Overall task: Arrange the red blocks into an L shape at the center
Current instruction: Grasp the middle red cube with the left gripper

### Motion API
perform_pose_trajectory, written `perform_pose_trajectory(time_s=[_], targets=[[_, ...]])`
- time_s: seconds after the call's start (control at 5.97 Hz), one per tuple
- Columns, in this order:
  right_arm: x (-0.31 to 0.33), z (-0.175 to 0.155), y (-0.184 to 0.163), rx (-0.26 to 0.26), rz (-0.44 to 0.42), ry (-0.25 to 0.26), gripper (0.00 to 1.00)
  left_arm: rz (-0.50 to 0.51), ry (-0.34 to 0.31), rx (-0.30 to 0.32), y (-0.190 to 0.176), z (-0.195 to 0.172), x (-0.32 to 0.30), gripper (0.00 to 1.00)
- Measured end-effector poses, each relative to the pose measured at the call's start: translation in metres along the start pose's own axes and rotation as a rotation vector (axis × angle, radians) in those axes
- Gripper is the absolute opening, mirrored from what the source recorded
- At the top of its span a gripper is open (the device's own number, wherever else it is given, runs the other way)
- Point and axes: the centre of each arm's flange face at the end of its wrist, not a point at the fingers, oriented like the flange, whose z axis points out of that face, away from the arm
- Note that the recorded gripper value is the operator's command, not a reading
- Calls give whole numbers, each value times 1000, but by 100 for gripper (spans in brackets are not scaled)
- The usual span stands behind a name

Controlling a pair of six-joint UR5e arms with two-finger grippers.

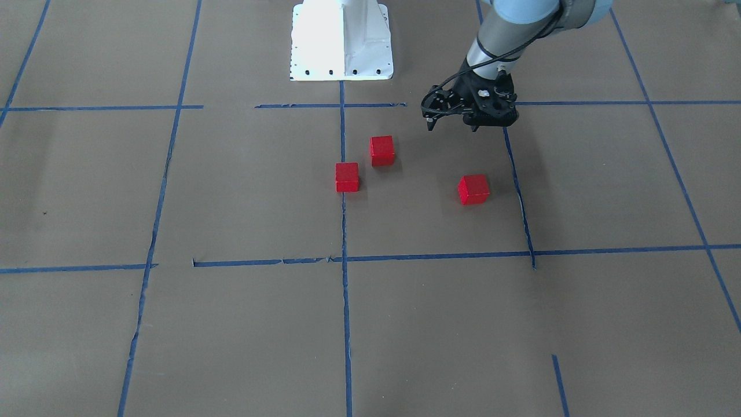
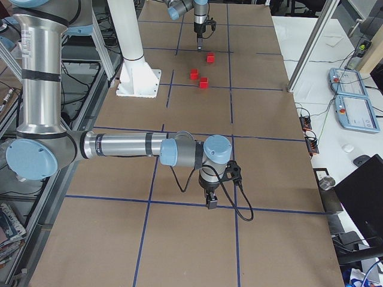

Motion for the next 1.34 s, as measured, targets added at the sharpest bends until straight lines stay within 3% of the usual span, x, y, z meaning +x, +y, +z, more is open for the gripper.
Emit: perform_pose_trajectory(time_s=[0.5,1.17,1.34], targets=[[0,0,1,1,2,0,100,-71,-49,28,13,57,66,100],[2,1,1,-3,4,0,100,-53,-82,0,20,96,105,99],[2,2,1,-3,4,0,100,-47,-90,-7,22,104,107,83]])
